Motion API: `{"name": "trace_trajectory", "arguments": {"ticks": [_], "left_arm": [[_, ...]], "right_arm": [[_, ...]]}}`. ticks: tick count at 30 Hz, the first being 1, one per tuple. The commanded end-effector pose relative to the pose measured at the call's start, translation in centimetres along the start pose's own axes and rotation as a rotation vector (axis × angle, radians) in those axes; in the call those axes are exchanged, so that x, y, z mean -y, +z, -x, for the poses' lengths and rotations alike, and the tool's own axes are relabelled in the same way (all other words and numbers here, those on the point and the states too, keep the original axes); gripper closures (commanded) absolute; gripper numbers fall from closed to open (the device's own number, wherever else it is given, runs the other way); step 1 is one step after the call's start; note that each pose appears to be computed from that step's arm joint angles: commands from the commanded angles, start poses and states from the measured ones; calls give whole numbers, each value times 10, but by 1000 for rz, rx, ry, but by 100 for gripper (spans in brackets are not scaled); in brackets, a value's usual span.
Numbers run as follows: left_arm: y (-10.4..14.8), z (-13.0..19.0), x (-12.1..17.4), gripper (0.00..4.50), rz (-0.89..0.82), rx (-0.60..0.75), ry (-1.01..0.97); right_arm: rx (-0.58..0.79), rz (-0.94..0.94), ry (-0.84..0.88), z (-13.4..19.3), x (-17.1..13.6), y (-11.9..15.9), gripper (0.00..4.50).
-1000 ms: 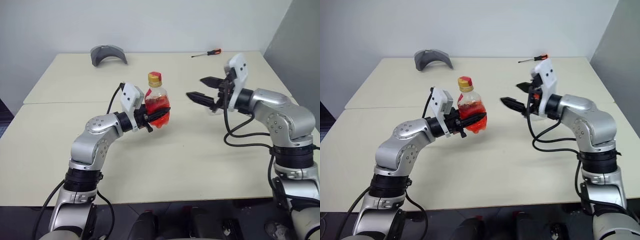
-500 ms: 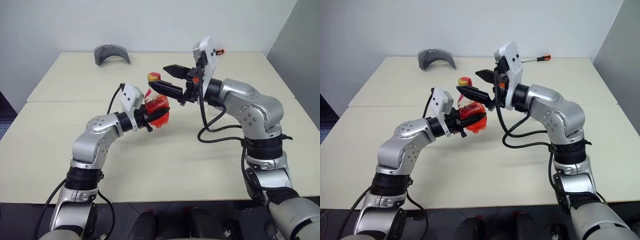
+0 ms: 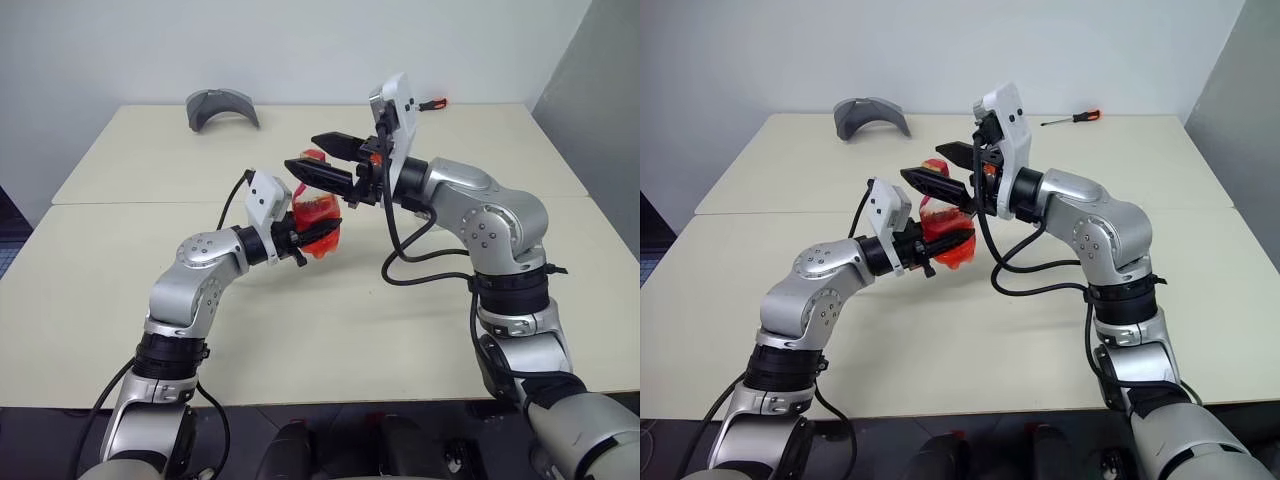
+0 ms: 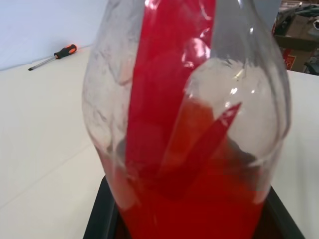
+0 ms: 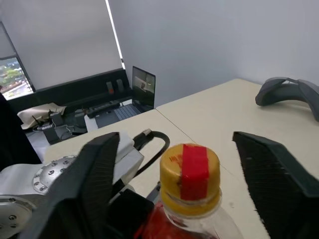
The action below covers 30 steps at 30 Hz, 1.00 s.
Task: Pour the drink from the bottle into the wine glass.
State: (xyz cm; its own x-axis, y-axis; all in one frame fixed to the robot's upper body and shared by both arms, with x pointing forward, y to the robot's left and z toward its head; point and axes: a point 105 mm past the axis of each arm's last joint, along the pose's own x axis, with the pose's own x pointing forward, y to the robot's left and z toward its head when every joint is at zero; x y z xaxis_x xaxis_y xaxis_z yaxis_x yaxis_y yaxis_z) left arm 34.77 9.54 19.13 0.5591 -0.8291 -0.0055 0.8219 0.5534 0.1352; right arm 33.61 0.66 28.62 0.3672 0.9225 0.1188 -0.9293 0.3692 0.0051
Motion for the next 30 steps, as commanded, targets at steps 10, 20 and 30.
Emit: {"name": "trace_trajectory", "arguments": {"ticks": [10, 20, 30], "left_arm": [[21, -3, 2, 324, -68, 60, -17], [7, 13, 28, 324, -73, 13, -121], [-8, 33, 53, 326, -57, -23, -212]], "right_arm": [[30, 67, 45, 2, -11, 16, 331], [12, 64, 170, 18, -8, 38, 331], [-51, 78, 239, 51, -15, 44, 331]]}}
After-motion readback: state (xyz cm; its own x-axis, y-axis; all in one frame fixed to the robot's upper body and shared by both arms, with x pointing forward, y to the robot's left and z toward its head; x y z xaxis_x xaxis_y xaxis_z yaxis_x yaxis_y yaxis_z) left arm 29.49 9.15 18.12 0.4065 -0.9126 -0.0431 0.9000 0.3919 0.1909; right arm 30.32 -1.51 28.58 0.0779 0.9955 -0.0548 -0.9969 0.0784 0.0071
